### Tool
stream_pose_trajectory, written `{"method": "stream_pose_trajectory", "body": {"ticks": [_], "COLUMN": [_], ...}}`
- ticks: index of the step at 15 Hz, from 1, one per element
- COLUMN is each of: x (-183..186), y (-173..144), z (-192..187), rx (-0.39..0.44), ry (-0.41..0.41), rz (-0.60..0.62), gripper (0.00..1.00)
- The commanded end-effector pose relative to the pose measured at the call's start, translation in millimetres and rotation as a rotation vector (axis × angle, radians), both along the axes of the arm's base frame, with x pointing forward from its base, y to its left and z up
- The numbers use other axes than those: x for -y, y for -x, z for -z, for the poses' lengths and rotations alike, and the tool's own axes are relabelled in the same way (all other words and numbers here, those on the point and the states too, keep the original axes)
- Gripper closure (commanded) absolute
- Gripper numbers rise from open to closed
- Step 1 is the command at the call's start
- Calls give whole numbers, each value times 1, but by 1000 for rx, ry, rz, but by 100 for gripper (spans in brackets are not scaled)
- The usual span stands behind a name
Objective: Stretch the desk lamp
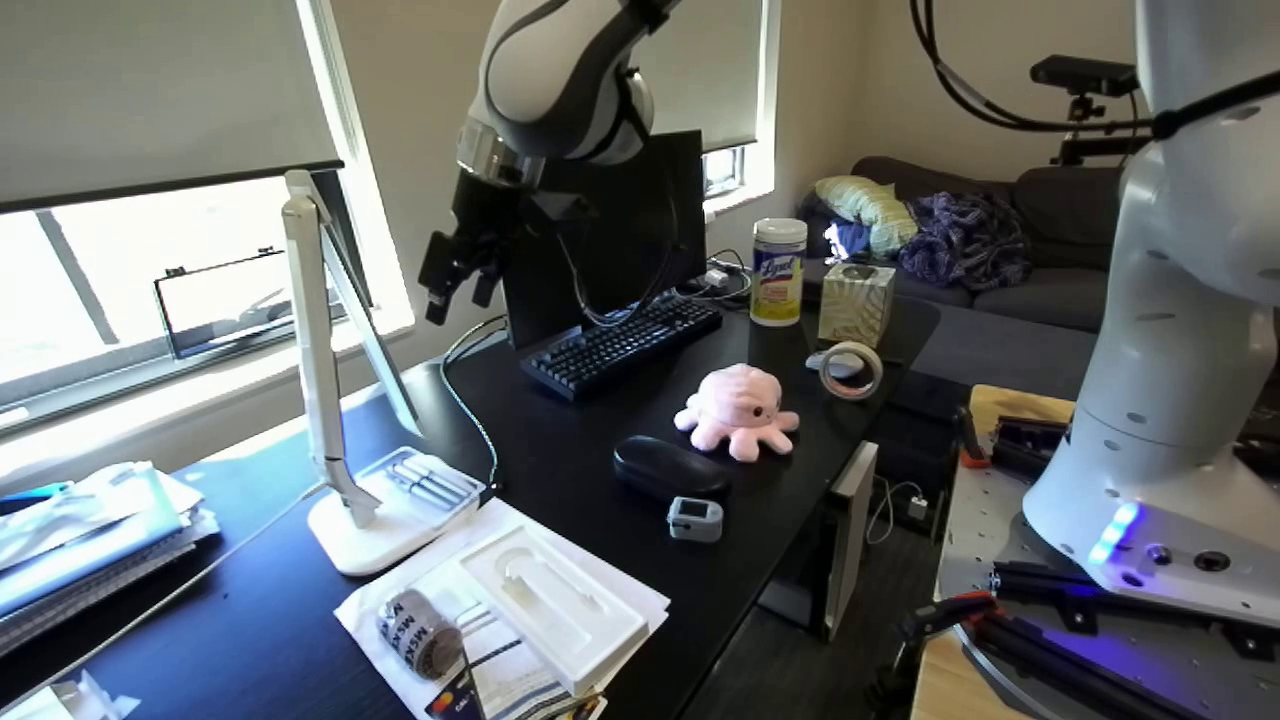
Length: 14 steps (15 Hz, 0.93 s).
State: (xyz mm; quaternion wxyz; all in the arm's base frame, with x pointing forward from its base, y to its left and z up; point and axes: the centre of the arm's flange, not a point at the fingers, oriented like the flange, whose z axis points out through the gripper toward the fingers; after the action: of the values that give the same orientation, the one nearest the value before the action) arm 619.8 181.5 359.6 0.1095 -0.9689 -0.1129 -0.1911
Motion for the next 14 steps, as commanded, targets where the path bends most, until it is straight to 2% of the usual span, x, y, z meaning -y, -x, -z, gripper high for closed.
{"method": "stream_pose_trajectory", "body": {"ticks": [1, 5, 9, 11, 14], "x": [-20, -31, -30, -29, -28], "y": [-43, -59, -72, -77, -78], "z": [20, 40, 60, 67, 76], "rx": [22, 27, 137, 188, 243], "ry": [-46, -84, -71, -49, 5], "rz": [-62, -73, -104, -116, -116], "gripper": [0, 0, 0, 26, 47]}}
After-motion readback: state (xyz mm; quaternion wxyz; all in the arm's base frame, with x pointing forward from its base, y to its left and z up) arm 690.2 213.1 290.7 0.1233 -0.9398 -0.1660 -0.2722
